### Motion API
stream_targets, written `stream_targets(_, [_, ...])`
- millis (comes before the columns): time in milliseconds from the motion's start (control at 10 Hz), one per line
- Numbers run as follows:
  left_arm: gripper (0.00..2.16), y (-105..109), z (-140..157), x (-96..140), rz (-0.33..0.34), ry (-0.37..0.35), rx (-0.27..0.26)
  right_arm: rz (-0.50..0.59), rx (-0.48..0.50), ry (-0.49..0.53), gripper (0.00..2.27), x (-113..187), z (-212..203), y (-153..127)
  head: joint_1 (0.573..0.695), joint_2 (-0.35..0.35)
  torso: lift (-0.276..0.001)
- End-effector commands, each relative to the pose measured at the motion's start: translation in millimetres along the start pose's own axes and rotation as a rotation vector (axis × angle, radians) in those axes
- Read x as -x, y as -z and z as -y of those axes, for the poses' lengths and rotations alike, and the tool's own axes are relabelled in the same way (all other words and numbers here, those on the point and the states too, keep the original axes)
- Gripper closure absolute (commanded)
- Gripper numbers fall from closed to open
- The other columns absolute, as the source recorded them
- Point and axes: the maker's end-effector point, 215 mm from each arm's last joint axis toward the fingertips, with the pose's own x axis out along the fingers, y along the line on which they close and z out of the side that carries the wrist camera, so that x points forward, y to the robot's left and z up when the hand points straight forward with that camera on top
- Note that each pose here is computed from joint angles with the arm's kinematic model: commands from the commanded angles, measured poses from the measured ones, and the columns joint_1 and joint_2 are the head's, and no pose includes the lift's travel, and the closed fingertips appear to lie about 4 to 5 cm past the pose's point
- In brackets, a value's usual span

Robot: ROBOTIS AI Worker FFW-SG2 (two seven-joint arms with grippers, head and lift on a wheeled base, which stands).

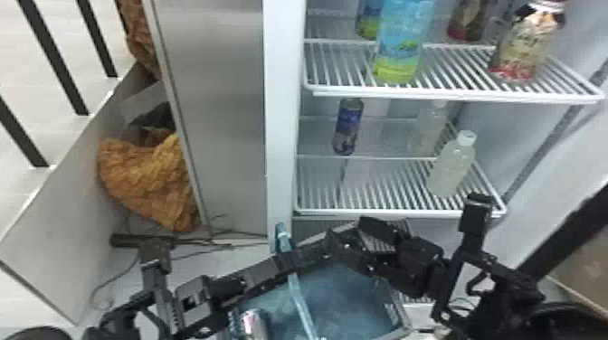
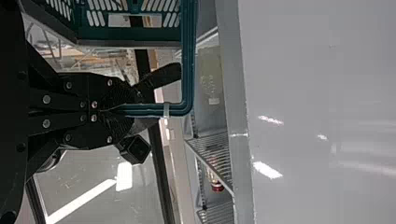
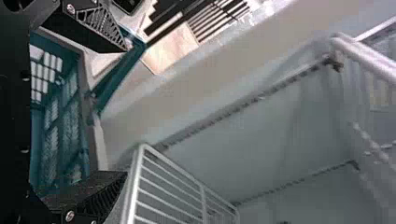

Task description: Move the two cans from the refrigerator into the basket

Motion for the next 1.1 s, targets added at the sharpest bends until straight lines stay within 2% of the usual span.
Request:
stream_targets(0, [1.21,0,0,1,0.002,0.001,0.002,0.053,0.037,0.034,0.11,7,10,-20,0.695,-0.098,-0.219])
stream_targets(200, [1.21,0,0,1,0.004,0.002,0.002,0.132,0.086,0.108,0.1,19,27,-45,0.695,-0.129,-0.219])
stream_targets(700, [1.21,1,-1,1,0.004,0.001,0.004,0.256,0.167,0.281,0.1,41,69,-75,0.695,-0.199,-0.219])
stream_targets(1000, [1.21,0,0,0,0.005,0.003,0.003,0.308,0.196,0.342,0.09,41,92,-88,0.695,-0.222,-0.219])
